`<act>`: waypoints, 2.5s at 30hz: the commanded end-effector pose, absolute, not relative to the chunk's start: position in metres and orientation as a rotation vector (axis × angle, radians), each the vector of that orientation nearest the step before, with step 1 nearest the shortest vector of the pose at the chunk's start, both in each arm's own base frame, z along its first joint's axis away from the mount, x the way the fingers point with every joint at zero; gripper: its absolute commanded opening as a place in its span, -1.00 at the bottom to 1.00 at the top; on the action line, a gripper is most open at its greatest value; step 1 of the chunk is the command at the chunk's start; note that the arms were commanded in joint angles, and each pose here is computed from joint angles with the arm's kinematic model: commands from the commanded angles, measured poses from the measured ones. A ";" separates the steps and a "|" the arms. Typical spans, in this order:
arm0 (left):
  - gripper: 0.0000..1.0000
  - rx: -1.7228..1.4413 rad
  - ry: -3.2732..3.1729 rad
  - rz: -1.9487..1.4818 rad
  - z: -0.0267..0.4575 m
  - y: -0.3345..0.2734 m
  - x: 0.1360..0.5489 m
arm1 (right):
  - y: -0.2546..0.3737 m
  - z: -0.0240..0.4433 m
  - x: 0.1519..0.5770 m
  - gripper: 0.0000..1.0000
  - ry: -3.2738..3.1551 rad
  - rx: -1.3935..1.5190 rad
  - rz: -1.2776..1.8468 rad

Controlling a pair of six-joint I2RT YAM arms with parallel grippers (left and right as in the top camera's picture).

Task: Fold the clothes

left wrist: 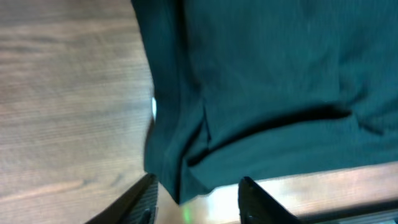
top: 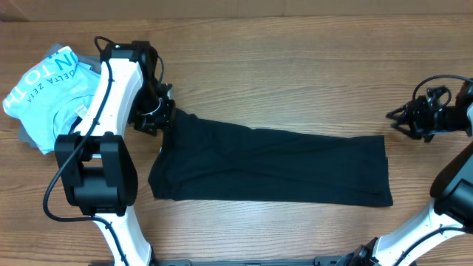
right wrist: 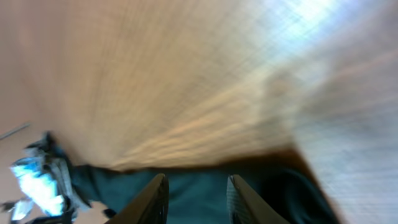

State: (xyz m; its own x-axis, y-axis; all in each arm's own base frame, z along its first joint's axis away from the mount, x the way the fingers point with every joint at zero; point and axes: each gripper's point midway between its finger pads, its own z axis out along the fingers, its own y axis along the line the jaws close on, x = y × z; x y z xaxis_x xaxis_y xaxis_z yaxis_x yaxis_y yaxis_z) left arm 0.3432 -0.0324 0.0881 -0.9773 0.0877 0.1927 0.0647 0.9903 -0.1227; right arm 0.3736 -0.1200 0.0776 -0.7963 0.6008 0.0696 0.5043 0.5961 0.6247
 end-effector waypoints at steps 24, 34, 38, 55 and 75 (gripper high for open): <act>-0.91 -0.059 -2.910 0.384 0.043 -0.055 0.327 | -0.134 0.111 0.354 0.04 2.614 0.969 0.647; -0.26 -0.010 -2.964 0.321 0.039 -0.048 0.339 | -0.113 0.053 0.326 0.05 2.685 1.012 0.676; -0.39 -0.013 -2.981 0.329 0.038 -0.049 0.343 | -0.107 0.043 0.326 -0.03 2.704 0.980 0.653; -0.92 -0.013 -2.983 0.340 0.038 -0.050 0.344 | -0.117 0.026 0.306 -0.92 2.743 1.165 0.508; 0.14 0.003 -3.100 0.366 0.061 -0.038 0.379 | -0.126 0.032 0.316 -0.92 2.668 1.212 0.538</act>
